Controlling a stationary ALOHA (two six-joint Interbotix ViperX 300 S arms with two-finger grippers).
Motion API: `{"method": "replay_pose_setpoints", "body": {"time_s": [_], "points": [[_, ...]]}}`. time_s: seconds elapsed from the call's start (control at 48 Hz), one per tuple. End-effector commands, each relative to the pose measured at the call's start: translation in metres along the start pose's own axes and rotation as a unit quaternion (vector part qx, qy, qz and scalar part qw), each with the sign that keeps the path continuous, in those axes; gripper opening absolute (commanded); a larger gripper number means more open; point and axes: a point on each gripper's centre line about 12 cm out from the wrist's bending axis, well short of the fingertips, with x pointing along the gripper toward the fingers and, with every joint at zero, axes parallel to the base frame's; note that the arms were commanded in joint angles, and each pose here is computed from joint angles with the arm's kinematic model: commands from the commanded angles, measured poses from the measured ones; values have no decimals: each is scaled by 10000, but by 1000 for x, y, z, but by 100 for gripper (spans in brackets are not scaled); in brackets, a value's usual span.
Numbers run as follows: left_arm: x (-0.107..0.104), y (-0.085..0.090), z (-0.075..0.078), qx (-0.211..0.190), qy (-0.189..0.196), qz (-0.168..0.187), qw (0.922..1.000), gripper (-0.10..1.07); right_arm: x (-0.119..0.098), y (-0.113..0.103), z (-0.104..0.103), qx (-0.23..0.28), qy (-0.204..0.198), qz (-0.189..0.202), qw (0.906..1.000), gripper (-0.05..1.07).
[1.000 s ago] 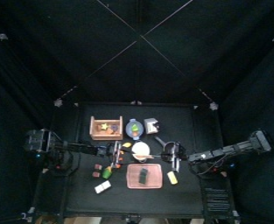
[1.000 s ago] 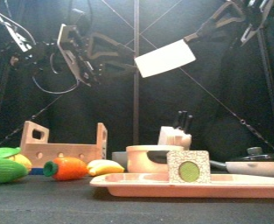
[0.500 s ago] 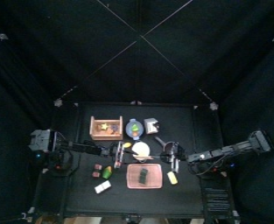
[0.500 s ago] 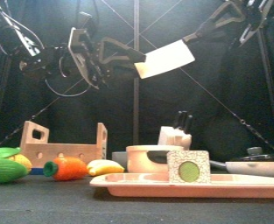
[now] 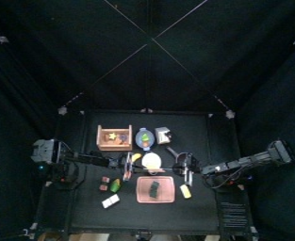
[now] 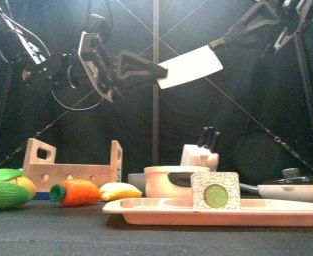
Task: Grab cleaver with other hand
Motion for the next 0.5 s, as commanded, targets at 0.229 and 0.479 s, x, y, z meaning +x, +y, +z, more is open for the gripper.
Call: {"method": "replay_pose_setpoints", "body": {"time_s": [0.229,0.479], "points": [[2,-1,9,19,-167,-17,9999,46,-1,0,2,110,-10,23,9999,50],[2,-1,9,19,-167,-17,9999,46,-1,-1,1,178,23,0,9998,67]]}}
